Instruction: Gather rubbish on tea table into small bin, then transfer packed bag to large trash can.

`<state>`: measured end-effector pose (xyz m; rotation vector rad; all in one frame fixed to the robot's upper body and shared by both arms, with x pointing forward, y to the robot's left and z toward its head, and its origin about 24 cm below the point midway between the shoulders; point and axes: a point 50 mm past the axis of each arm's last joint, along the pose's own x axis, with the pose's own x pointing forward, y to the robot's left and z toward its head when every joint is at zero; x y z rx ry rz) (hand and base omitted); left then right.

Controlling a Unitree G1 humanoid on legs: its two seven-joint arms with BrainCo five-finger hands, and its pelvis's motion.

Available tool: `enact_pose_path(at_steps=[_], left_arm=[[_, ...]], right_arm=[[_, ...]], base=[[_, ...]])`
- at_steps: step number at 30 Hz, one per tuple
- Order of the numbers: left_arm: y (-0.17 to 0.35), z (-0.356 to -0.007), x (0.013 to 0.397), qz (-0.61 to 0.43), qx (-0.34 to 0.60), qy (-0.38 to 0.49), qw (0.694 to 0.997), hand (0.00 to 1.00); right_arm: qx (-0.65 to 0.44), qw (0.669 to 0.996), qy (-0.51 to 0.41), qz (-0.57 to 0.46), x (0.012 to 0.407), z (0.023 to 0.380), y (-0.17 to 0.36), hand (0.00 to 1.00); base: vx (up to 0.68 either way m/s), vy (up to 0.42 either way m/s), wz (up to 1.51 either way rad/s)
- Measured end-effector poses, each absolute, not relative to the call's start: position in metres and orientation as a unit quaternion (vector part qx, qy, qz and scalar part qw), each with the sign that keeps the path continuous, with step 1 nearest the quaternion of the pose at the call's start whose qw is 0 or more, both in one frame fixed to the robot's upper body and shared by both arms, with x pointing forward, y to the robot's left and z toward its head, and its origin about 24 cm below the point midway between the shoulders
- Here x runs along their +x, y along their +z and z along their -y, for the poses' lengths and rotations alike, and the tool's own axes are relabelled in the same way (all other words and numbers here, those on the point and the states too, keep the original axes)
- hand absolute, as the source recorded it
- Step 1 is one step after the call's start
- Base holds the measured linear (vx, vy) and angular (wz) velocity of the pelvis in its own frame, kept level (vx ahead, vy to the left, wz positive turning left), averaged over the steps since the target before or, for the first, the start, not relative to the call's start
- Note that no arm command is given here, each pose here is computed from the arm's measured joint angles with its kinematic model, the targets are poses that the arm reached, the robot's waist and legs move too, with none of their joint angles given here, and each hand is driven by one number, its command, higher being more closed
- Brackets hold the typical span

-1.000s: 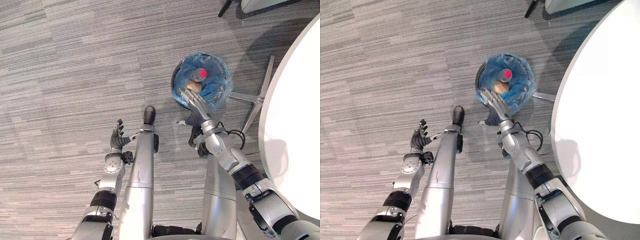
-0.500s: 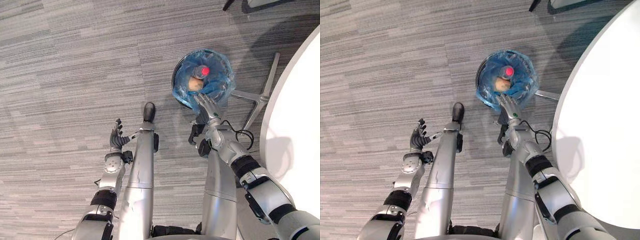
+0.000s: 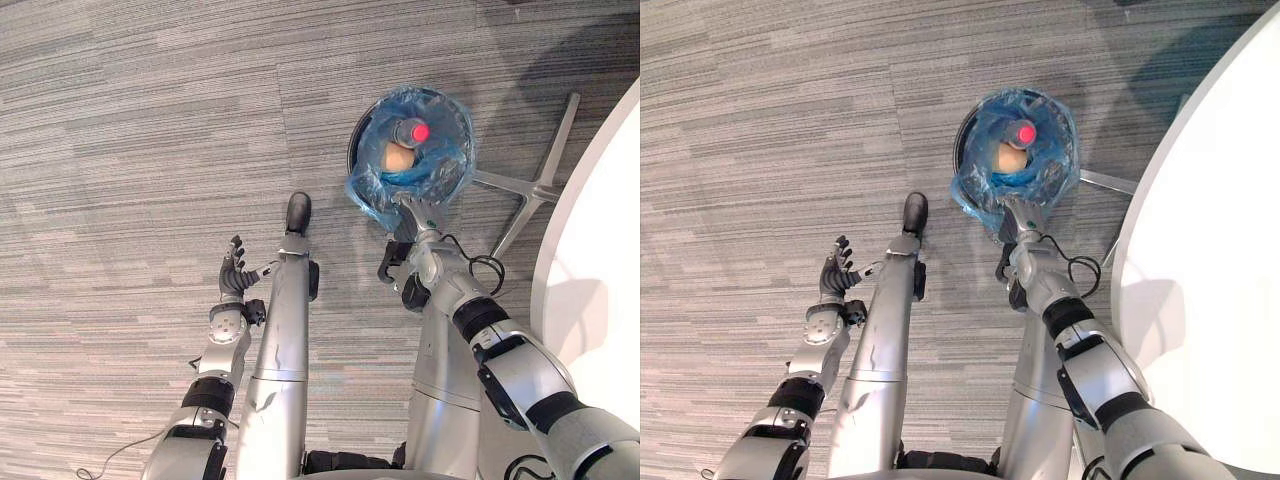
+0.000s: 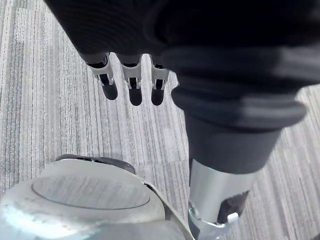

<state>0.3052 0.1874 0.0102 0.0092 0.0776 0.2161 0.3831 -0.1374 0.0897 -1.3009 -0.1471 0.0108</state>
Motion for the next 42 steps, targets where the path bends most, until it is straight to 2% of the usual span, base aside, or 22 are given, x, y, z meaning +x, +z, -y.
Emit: enact_pose_path(at_steps=[4,10,13,17,22,26,31,34,42], left_arm=[[0.011,-0.187,0.306,-0.039,0.004,0.108,0.993,0.0],[0.011,-0.188,0.306,-0.043,0.003,0.111,0.993,0.0],[0.009,-0.188,0.306,-0.05,0.001,0.117,0.992,0.0],[0.01,-0.178,0.305,-0.047,-0.011,0.11,0.993,0.0],[-0.001,-0.163,0.294,-0.064,-0.018,0.084,0.994,0.0],[-0.025,-0.161,0.271,-0.108,-0.003,0.073,0.991,0.0],[-0.046,-0.159,0.248,-0.153,0.018,0.057,0.986,0.0],[-0.073,-0.161,0.223,-0.214,0.035,0.048,0.975,0.0],[-0.106,-0.172,0.186,-0.298,0.064,0.039,0.951,0.0]], right_arm=[[-0.599,0.799,0.005,0.062,0.383,0.139,0.088,1.0],[-0.567,0.816,-0.009,0.111,0.381,0.128,0.108,1.0],[-0.497,0.852,-0.023,0.164,0.366,0.113,0.12,1.0],[-0.426,0.884,-0.039,0.191,0.349,0.105,0.124,1.0],[-0.352,0.919,-0.046,0.172,0.323,0.105,0.105,1.0],[-0.292,0.942,-0.023,0.161,0.294,0.093,0.089,1.0],[-0.25,0.954,0.028,0.163,0.266,0.079,0.081,1.0],[-0.238,0.96,0.08,0.124,0.246,0.068,0.058,1.0],[-0.224,0.963,0.131,0.076,0.231,0.07,0.035,1.0]], base=[[-0.02,0.021,-0.01],[-0.03,0.037,-0.05],[-0.02,0.017,-0.07],[-0.03,0.018,-0.06],[0.0,-0.008,-0.02],[0.09,-0.015,-0.09],[0.14,0.036,-0.03],[0.22,0.049,-0.17],[0.18,0.041,-0.08]])
